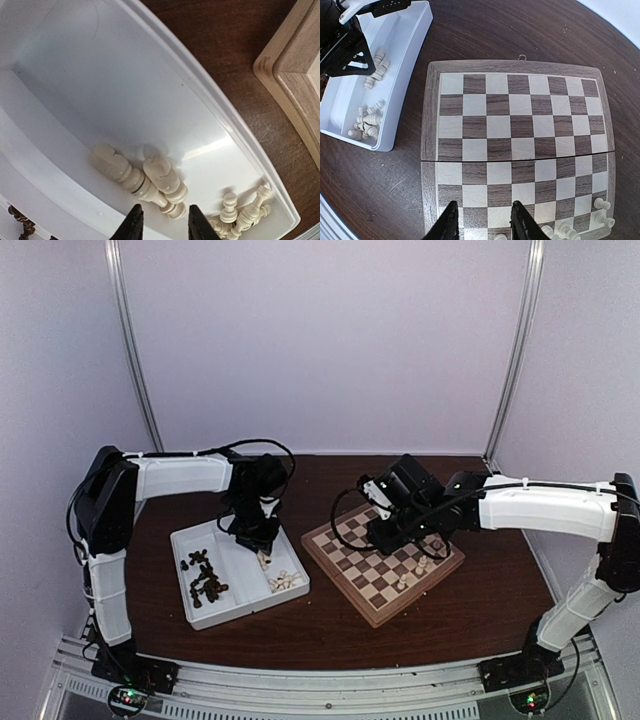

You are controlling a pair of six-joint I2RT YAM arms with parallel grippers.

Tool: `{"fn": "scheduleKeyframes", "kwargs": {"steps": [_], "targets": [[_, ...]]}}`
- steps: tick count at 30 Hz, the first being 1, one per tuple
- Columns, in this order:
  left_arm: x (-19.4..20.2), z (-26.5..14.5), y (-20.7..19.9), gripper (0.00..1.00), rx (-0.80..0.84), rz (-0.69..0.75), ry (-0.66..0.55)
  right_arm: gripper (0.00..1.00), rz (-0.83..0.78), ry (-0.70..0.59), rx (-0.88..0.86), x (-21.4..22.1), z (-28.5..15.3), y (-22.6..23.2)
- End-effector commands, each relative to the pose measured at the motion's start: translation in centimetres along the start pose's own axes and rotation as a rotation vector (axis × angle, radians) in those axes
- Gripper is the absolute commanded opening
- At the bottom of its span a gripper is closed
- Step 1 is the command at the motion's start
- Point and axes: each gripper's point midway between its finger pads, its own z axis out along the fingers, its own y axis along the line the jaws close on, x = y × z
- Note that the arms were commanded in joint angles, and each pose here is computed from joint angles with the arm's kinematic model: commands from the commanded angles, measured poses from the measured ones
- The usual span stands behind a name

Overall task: Set up the chess pieces on the board
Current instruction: Pick up the chess piece from the storage box.

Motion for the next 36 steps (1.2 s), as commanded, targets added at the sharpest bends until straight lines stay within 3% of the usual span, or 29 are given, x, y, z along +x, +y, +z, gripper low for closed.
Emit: {"fn": "scheduleKeyframes", "kwargs": {"steps": [1,10,15,31,36], "targets": [[0.1,1.1,0.3,0.3,-0.025,-0.028,0.019,0.36,0.005,-0.05,-0.012,-1.0,-1.1,0.0],[0.1,2.7,-0.1,0.25,-0.008,-0.021,0.029,0.36,0.008,-0.045,-0.004,-0.6,-1.1,-0.3],[0.3,3.7,-0.2,0.15,-0.007,-0.017,0.055,0.36,0.015,-0.045,-0.004,-0.5,-1.1,-0.3],[0.8,5.6,0.5,0.21,-0.085,0.008,0.075,0.36,0.019,-0.049,-0.014,-0.9,-1.2,-0.2],[-0.4,3.4,0.9,0.16,-0.149,0.036,-0.029,0.36,0.024,-0.06,-0.026,-1.5,-1.4,0.1]]}}
